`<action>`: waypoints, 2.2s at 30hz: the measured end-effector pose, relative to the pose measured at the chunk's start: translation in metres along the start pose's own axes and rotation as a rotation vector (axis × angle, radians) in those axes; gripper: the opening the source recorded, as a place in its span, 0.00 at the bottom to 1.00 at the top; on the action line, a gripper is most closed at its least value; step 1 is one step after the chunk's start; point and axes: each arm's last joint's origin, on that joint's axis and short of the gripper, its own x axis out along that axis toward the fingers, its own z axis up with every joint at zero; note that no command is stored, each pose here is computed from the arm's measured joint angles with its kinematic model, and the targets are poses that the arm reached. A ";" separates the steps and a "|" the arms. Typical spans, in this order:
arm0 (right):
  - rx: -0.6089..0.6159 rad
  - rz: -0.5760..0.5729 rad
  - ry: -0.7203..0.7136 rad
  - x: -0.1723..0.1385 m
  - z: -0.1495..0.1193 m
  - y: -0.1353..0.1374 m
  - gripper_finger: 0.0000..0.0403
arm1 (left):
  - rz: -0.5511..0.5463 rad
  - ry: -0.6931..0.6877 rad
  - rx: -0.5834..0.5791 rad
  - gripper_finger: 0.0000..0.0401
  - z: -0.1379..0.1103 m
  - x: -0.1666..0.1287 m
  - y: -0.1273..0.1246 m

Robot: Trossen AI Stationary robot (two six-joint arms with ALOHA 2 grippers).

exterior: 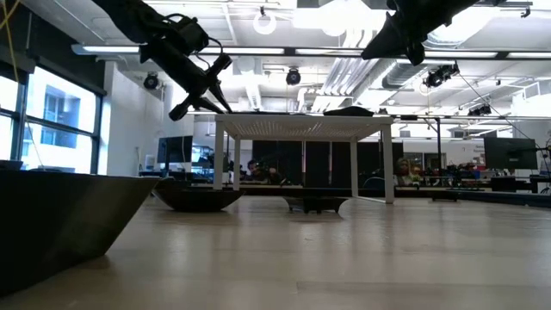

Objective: Pick & Place Mini shaped plates
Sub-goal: Put the black square plate on the shelf, then stack the black distorted square plate on top of the black distorted square plate on the shelf

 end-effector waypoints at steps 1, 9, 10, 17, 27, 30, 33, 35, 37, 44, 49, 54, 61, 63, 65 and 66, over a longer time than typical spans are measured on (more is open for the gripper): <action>0.000 0.000 0.000 0.000 0.000 0.000 0.01 | 0.000 0.000 0.003 0.13 0.000 0.000 0.000; 0.000 0.000 0.000 0.000 0.000 0.000 0.01 | -0.005 0.026 0.046 0.13 -0.002 0.008 0.002; 0.000 0.002 0.000 0.000 0.000 0.000 0.00 | -0.012 0.024 0.063 0.13 -0.001 0.008 0.001; 0.001 0.007 0.001 0.000 0.000 0.000 0.02 | -0.083 -0.072 0.172 0.13 0.009 -0.011 -0.009; 0.027 0.027 0.006 0.000 0.000 0.001 0.01 | 0.058 -0.009 0.338 0.09 0.008 -0.053 -0.001; 0.027 0.027 0.006 0.000 0.000 0.001 0.01 | 0.135 0.045 0.351 0.03 0.009 -0.059 0.014; 0.027 0.027 0.005 0.000 0.000 0.001 0.00 | 0.177 0.064 0.349 0.01 0.009 -0.059 0.030; 0.027 0.027 0.006 0.000 0.000 0.001 0.01 | 0.203 0.075 0.326 0.02 0.008 -0.058 0.041; 0.027 0.027 0.006 0.000 0.000 0.001 0.01 | 0.237 0.083 0.316 0.02 0.005 -0.056 0.052; 0.022 0.027 0.005 0.000 0.000 0.001 0.00 | 0.443 0.119 0.317 0.04 -0.001 -0.040 0.083; 0.008 0.027 0.005 0.000 0.000 0.001 0.01 | 0.480 0.207 0.317 0.20 0.004 -0.016 0.098; 0.009 0.029 0.004 0.000 0.000 0.001 0.01 | 0.597 0.284 0.328 0.37 0.003 0.007 0.119; 0.040 0.035 0.004 0.000 0.000 0.001 0.01 | 0.678 0.285 0.368 0.41 0.004 0.012 0.126; 0.043 0.035 0.004 0.000 0.000 0.001 0.01 | 0.675 0.293 0.390 0.41 0.004 0.012 0.126; 0.043 0.035 0.004 0.000 0.000 0.001 0.01 | 0.673 0.300 0.408 0.41 0.004 0.012 0.126; 0.043 0.035 0.004 0.000 0.000 0.001 0.01 | 0.673 0.301 0.411 0.41 0.004 0.012 0.126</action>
